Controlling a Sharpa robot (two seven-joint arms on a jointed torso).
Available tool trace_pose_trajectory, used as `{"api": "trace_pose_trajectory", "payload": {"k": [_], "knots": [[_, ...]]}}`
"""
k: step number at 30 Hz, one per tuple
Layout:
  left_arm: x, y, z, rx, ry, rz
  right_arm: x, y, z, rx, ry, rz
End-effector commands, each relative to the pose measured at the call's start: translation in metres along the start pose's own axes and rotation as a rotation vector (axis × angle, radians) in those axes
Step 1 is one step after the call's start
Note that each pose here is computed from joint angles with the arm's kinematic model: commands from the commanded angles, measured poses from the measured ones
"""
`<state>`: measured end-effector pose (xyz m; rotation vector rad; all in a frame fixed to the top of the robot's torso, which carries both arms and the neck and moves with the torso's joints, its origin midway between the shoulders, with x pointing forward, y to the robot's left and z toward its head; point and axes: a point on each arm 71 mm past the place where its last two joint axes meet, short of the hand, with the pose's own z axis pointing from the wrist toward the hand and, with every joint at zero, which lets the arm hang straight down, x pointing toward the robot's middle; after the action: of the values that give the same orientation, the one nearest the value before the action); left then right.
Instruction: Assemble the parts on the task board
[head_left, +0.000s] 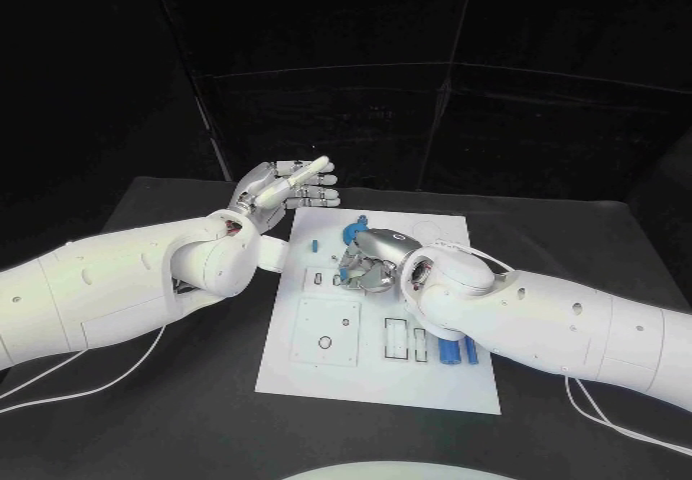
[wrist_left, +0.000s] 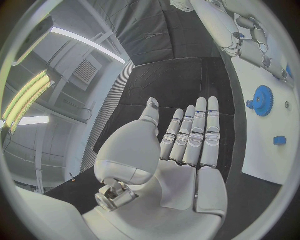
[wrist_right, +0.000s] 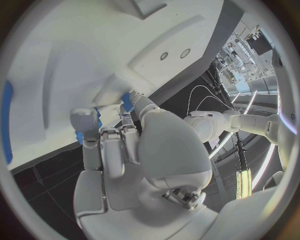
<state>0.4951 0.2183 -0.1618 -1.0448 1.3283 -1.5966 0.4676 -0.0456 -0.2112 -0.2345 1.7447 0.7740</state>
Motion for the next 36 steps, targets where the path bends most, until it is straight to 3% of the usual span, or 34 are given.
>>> {"api": "trace_pose_trajectory", "payload": {"k": [1,36], "knots": [[0.0009,-0.0015,0.0009,0.009,0.008,-0.006,0.0039,-0.0009,-0.0012,0.008,0.028,-0.015],[-0.0001,-0.0013,0.0013,0.008,0.006,-0.005,0.0077,-0.008,-0.0042,0.066,0.038,-0.04]]}}
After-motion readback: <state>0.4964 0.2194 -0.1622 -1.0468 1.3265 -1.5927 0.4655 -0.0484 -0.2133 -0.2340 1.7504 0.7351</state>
